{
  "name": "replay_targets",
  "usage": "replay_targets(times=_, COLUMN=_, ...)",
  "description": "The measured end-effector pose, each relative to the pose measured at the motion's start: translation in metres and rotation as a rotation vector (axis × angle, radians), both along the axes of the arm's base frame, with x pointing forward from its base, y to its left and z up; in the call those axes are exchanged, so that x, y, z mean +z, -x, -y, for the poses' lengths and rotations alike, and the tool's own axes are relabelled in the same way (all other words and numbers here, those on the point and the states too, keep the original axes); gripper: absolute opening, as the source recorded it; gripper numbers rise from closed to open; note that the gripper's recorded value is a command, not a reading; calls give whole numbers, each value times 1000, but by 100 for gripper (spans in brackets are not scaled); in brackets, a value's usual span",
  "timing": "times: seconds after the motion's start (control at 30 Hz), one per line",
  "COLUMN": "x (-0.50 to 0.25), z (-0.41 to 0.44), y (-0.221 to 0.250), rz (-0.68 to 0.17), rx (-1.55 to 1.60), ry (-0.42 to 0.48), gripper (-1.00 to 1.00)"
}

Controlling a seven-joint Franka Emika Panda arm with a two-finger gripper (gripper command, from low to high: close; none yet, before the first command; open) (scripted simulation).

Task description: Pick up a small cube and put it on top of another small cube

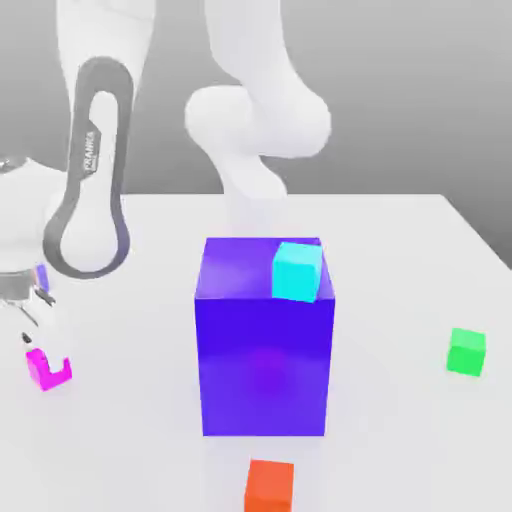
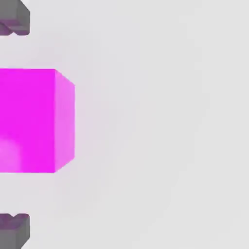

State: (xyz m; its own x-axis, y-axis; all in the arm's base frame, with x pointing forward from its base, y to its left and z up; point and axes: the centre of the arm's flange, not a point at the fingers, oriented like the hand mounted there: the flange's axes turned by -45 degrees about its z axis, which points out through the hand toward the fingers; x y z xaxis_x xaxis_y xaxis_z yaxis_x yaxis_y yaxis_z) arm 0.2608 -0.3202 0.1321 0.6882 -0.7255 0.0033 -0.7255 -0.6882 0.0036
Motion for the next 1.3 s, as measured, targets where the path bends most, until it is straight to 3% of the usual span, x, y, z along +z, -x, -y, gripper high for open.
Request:
replay_targets(times=0.03, x=-5, z=-1, y=0, rz=0, rx=-1, ry=-2, gripper=-100)
replay_targets(times=0.27, x=-5, z=-1, y=0, rz=-1, rx=-1, ry=-3, gripper=-100)
replay_targets(times=0.57, x=54, z=0, y=0, rz=0, rx=-1, ry=-2, gripper=-100)
replay_targets(times=0.77, x=65, z=-52, y=-111, rz=-9, rx=378, ry=56, gripper=-100)
replay_targets(times=1.03, x=68, z=-225, y=-253, rz=24, rx=1004, ry=118, gripper=-100)
replay_targets(times=1.17, x=73, z=-324, y=-277, rz=53, rx=1261, ry=127, gripper=-100)
replay_targets(times=1.3, x=81, z=-425, y=-270, rz=81, rx=1505, ry=125, gripper=-100)
